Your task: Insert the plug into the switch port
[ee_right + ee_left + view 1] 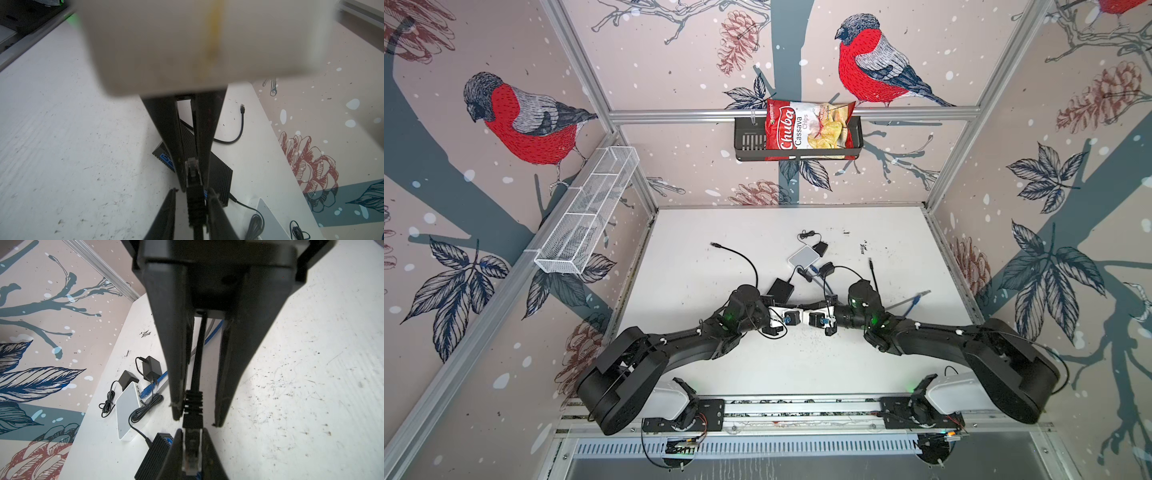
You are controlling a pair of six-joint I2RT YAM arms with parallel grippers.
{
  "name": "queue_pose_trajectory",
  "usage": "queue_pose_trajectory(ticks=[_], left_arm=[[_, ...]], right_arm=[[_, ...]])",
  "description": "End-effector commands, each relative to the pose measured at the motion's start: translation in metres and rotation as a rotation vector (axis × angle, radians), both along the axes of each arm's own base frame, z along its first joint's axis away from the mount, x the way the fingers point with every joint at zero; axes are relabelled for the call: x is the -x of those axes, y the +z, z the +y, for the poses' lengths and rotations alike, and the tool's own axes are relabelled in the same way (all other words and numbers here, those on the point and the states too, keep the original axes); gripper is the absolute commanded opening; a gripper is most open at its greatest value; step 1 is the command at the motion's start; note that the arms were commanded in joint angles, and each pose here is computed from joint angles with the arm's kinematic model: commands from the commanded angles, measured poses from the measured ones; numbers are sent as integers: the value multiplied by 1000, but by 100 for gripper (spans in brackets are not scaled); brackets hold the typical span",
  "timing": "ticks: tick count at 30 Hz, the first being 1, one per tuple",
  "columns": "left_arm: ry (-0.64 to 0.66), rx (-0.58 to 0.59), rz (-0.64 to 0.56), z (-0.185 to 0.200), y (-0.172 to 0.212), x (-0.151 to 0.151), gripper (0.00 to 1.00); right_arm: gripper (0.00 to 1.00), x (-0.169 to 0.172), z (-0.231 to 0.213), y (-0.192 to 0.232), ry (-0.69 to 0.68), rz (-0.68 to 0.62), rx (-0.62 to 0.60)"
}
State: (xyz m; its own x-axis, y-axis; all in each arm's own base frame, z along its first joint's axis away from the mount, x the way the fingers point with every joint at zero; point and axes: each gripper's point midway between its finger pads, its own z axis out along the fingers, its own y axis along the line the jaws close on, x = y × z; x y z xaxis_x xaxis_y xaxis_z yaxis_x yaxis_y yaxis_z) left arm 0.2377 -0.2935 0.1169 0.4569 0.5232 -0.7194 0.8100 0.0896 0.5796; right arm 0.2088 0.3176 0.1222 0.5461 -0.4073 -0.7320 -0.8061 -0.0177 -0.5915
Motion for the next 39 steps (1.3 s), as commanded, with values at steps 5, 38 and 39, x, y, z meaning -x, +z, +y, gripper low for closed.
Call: queue_pose_trajectory(ticks=[5, 38, 39], left_arm=[[-9, 34, -10, -1, 7, 2, 10], [673, 321, 395, 45, 34, -97, 87], [696, 315, 421, 45, 30, -99, 87]], right_arm=[[14, -2, 5, 2, 5, -5, -11], [6, -31, -8, -52, -368, 357, -96], [6, -32, -7, -53, -370, 359, -97]])
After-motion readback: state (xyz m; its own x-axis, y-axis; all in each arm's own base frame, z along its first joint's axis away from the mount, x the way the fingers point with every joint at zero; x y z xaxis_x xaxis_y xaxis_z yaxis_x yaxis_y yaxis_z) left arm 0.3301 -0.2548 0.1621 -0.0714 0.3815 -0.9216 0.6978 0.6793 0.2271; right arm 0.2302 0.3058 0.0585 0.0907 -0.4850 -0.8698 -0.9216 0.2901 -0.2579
